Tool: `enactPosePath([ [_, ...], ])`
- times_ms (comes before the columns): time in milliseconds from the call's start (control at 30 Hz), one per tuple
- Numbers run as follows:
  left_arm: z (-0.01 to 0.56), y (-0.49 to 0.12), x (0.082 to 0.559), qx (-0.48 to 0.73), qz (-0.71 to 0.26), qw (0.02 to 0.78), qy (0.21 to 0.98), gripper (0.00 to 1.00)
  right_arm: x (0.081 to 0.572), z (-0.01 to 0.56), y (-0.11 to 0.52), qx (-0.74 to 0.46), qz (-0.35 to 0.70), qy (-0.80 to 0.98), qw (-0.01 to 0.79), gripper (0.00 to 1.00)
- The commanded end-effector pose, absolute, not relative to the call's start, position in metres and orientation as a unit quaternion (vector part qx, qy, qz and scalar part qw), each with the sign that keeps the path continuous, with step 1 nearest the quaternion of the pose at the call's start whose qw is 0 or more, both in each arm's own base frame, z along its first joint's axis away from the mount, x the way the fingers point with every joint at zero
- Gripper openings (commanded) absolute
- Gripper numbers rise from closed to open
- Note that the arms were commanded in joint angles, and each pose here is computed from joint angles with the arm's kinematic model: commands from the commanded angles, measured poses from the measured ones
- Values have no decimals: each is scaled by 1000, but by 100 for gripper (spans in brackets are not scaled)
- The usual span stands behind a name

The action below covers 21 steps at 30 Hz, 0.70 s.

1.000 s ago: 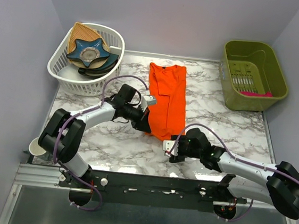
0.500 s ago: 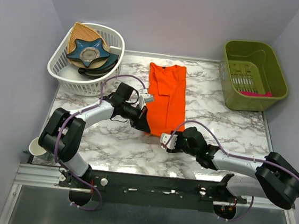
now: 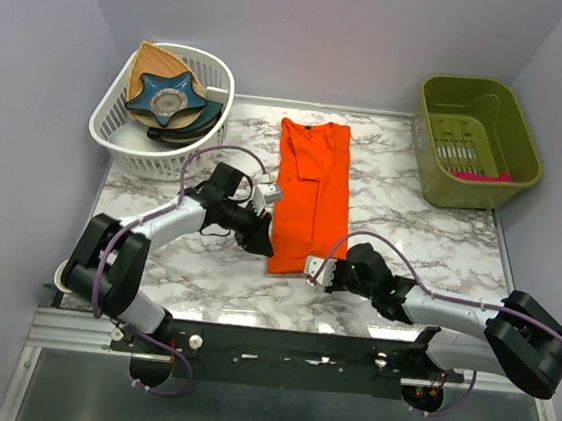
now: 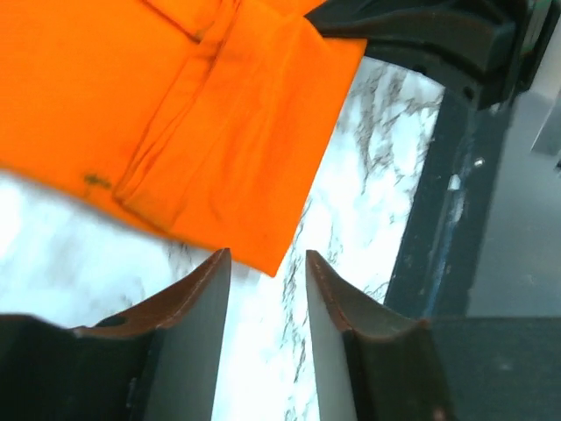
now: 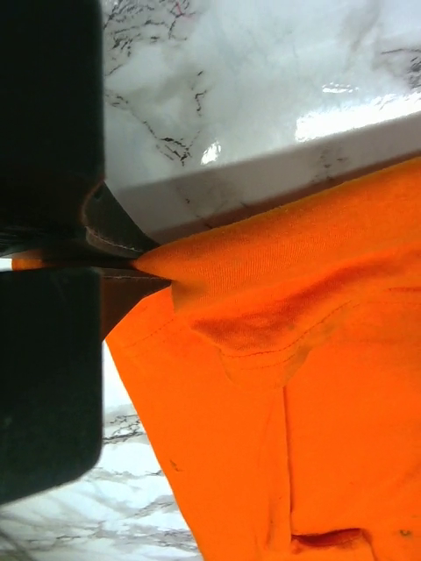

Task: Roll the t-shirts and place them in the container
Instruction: Roll the T-shirt to the center of the board.

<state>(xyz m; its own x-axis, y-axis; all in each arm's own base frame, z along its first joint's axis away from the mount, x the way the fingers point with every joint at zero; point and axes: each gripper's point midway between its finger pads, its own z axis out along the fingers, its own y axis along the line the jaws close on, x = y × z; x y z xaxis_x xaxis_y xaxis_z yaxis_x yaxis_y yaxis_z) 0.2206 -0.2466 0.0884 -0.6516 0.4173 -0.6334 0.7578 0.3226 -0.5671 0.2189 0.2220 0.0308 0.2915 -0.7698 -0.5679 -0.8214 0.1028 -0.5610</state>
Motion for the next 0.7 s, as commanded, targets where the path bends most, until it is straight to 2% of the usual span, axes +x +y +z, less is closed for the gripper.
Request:
enactPosePath([
  [0, 111, -232, 236, 441, -344, 351, 751, 55, 199, 35, 236, -672, 102, 608, 411, 7],
  [33, 103, -228, 234, 457, -315, 365, 747, 57, 199, 37, 239, -671, 107, 610, 408, 7],
  [100, 111, -230, 227, 519, -275, 407, 699, 63, 194, 30, 237, -673, 115, 621, 385, 6],
  [167, 107, -237, 211, 573, -234, 442, 649, 65, 194, 31, 238, -675, 118, 618, 385, 6],
  [200, 106, -240, 206, 590, -225, 454, 629, 70, 193, 30, 237, -677, 119, 619, 379, 5],
  [333, 96, -254, 190, 641, -171, 503, 554, 73, 194, 28, 235, -676, 118, 625, 370, 5],
  [467, 89, -263, 184, 662, -144, 516, 525, 73, 192, 27, 234, -674, 121, 628, 369, 5],
  [667, 82, -268, 183, 663, -94, 531, 518, 73, 190, 28, 233, -674, 126, 628, 368, 5],
])
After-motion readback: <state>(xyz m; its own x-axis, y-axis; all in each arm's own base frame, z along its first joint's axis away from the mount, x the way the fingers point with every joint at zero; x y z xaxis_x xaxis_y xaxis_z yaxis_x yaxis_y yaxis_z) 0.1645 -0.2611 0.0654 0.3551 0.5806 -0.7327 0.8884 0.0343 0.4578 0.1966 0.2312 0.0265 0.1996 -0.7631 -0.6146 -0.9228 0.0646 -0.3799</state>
